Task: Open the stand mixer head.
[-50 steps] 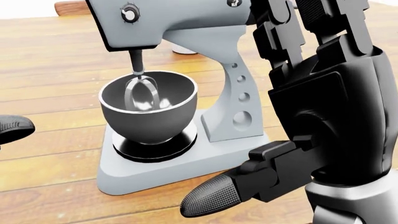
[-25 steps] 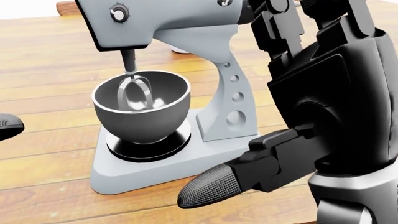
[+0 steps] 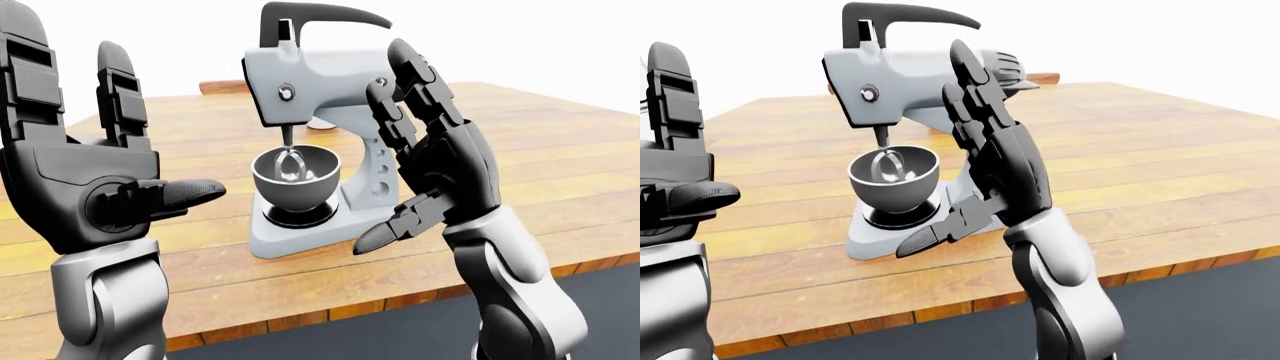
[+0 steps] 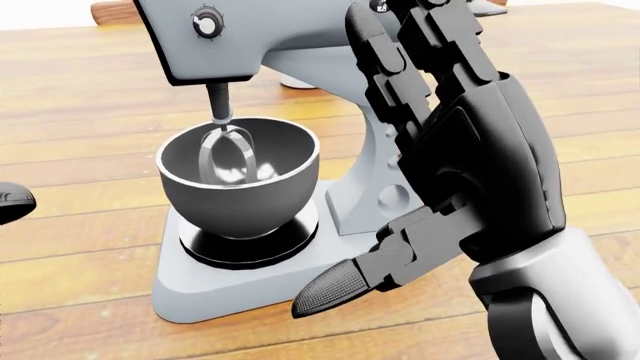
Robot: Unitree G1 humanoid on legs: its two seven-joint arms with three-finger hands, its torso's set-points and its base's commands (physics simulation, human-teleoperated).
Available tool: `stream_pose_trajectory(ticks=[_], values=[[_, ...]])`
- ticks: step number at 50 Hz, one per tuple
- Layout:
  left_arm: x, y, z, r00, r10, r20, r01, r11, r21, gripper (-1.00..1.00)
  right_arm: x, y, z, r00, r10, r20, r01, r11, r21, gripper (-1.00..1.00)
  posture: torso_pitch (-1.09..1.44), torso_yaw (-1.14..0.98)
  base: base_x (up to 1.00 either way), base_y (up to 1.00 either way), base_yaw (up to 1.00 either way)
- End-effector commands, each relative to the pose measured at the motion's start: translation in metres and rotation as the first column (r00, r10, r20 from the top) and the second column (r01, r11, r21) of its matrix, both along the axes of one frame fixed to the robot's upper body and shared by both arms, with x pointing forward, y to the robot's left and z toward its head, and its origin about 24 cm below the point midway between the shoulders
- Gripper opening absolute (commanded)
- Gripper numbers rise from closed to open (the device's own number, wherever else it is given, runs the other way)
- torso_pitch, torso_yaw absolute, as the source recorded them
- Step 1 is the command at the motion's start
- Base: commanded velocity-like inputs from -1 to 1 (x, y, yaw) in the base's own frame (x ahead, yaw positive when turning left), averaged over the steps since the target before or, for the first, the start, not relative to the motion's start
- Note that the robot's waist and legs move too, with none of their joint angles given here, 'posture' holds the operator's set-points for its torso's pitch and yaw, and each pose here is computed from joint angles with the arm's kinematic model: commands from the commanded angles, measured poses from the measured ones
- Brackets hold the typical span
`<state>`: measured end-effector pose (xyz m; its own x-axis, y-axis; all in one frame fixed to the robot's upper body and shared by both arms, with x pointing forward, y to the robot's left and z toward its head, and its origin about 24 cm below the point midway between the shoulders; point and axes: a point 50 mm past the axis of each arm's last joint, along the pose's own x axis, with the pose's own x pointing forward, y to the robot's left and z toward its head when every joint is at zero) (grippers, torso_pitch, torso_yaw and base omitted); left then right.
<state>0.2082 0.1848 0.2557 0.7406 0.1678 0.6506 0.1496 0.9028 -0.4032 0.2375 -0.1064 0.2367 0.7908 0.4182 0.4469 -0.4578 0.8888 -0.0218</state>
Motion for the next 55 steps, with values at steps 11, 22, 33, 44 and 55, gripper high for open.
stream_pose_trajectory(ticks=[11, 22, 33, 44, 55], values=[[-0.003, 0.0, 0.008, 0.999, -0.002, 0.052, 0.002, 1.0, 0.009, 1.0, 0.009, -0.005, 0.002, 0.998, -0.017, 0.066, 0.017, 1.0, -0.007, 1.0, -0.42, 0.0, 0.0, 0.0, 0.0], [-0.003, -0.001, 0.008, 0.999, -0.001, 0.052, 0.001, 1.0, 0.012, 1.0, 0.019, -0.011, 0.004, 0.997, -0.035, 0.075, 0.036, 0.999, -0.011, 1.0, -0.42, 0.0, 0.0, 0.0, 0.0], [-0.003, 0.0, 0.008, 0.999, 0.001, 0.052, -0.001, 1.0, 0.011, 1.0, 0.031, -0.014, 0.003, 0.996, -0.049, 0.075, 0.05, 0.999, -0.015, 1.0, -0.42, 0.0, 0.0, 0.0, 0.0], [-0.003, 0.0, 0.01, 0.999, -0.001, 0.055, 0.001, 1.0, 0.011, 1.0, 0.04, -0.015, -0.001, 0.996, -0.054, 0.067, 0.055, 0.998, -0.025, 1.0, -0.42, 0.0, 0.0, 0.0, 0.0], [-0.002, 0.0, 0.009, 0.999, 0.002, 0.054, -0.003, 1.0, 0.013, 1.0, 0.052, -0.015, -0.002, 0.997, -0.05, 0.066, 0.052, 0.998, -0.031, 1.0, -0.42, 0.0, 0.0, 0.0, 0.0]])
